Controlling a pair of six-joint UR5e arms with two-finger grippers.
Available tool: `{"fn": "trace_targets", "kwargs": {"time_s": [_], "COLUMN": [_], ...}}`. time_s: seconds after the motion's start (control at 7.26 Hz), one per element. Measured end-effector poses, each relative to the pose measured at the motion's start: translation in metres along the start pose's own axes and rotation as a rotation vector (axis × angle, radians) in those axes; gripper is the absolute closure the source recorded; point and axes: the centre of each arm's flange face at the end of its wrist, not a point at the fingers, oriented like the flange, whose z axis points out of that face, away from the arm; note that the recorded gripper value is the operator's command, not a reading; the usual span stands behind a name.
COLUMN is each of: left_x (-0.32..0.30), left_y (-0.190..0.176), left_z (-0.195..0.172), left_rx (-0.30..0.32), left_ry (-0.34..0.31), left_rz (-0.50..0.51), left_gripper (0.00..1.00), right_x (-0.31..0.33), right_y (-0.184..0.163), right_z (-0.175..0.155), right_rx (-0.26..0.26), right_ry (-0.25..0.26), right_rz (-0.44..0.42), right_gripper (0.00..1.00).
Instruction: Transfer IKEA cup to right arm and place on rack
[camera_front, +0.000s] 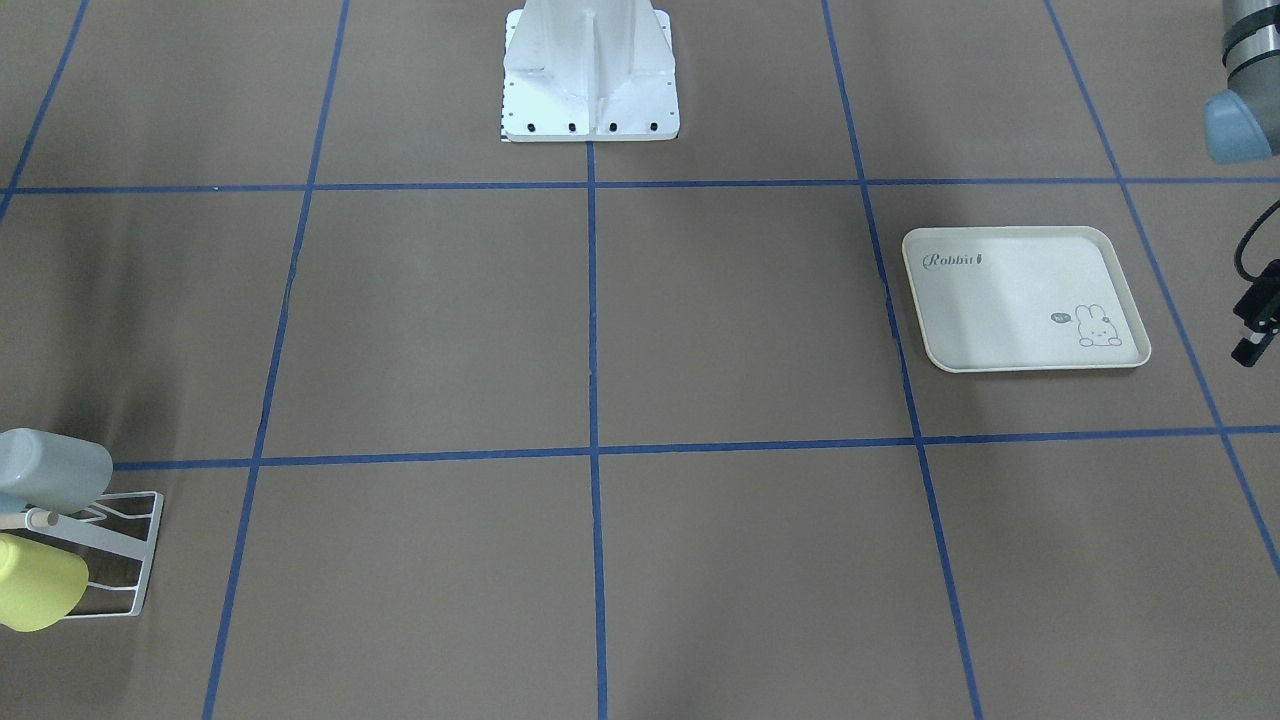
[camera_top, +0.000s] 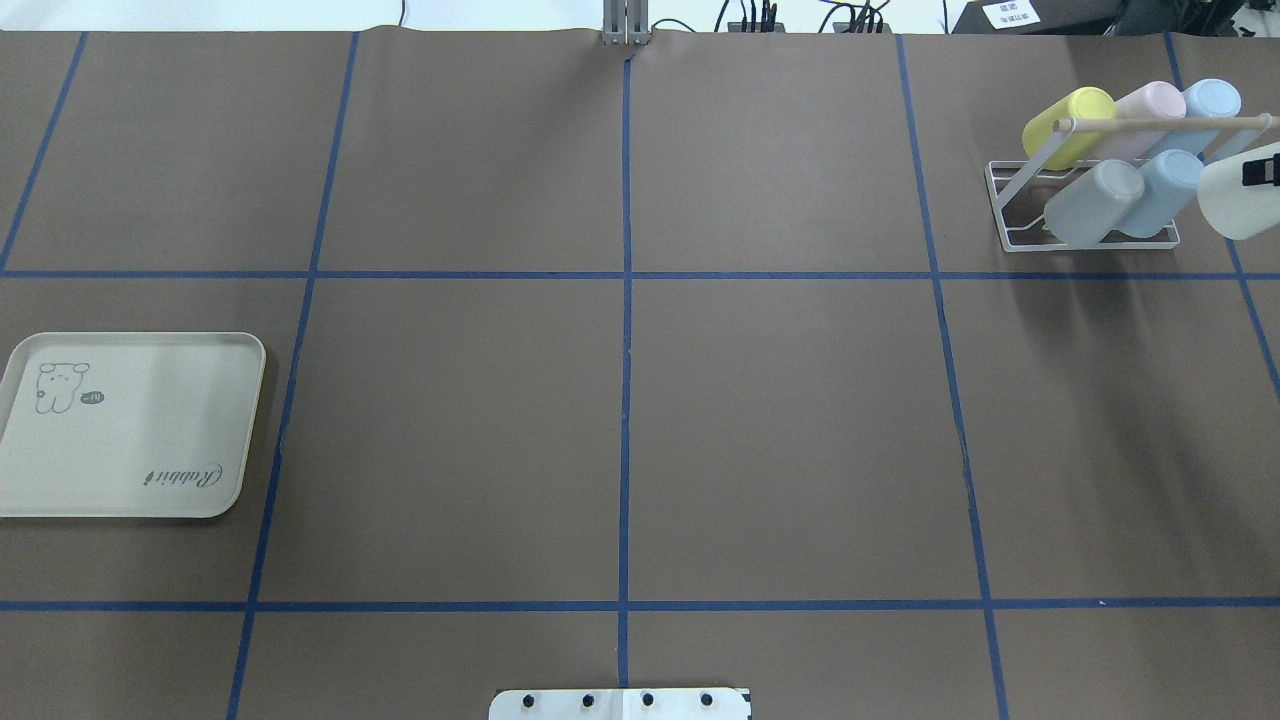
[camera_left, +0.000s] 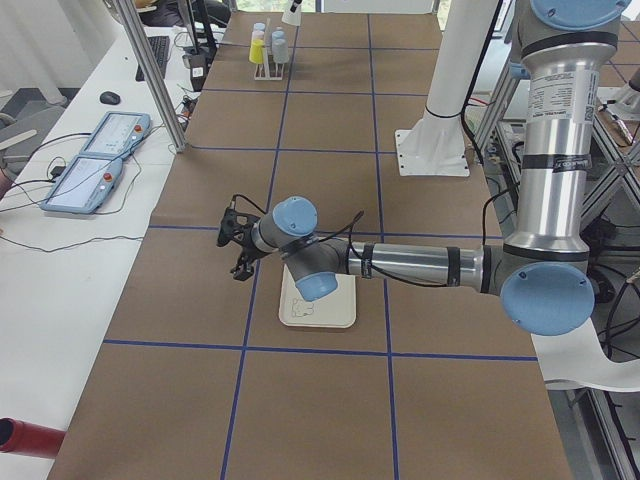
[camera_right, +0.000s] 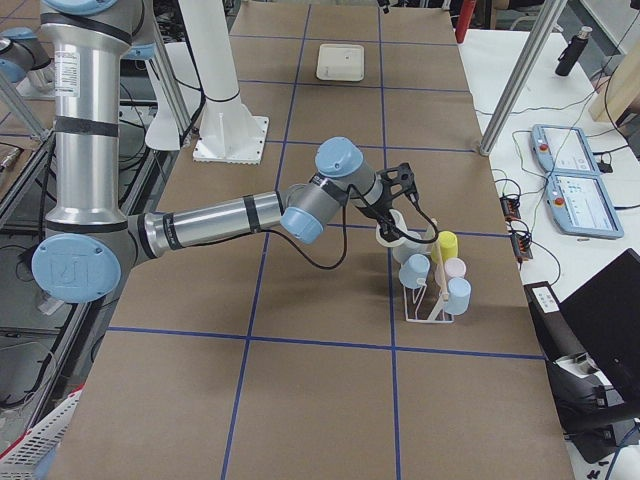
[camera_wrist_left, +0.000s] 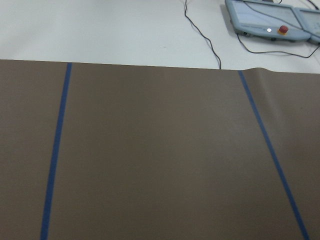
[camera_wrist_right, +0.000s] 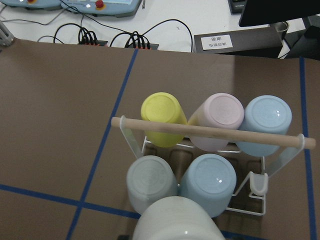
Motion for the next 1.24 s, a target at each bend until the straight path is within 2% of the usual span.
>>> {"fn": "trace_targets", "kwargs": {"time_s": [0.28, 0.41, 0.69, 1.24], "left_x": [0.001, 0.001, 0.002, 0.004], "left_y": [-0.001, 0.001, 0.004, 0.003], "left_z": [0.002, 0.002, -0.001, -0.003], "left_rx": [-0.103, -0.136, -0.153, -0.152], "left_ry": [-0.041, -0.043, -0.040, -0.039], "left_rz": [-0.001, -0.010, -0.015, -0.023], "left_gripper": [0.00, 0.00, 0.00, 0.00], "right_x": [0.039, 0.061, 0.095, 0.100], "right_y": [-0.005, -0.012, -0.021, -0.040], "right_z": [0.022, 0.036, 0.056, 0.067], "right_rx": [-0.078, -0.111, -0.160, -0.165], "right_ry": [0.055, 0.051, 0.026, 0.019], "right_rz": [-0.008, 0.007, 0.023, 0.027], "right_gripper": [0.68, 0.68, 0.68, 0.67]}}
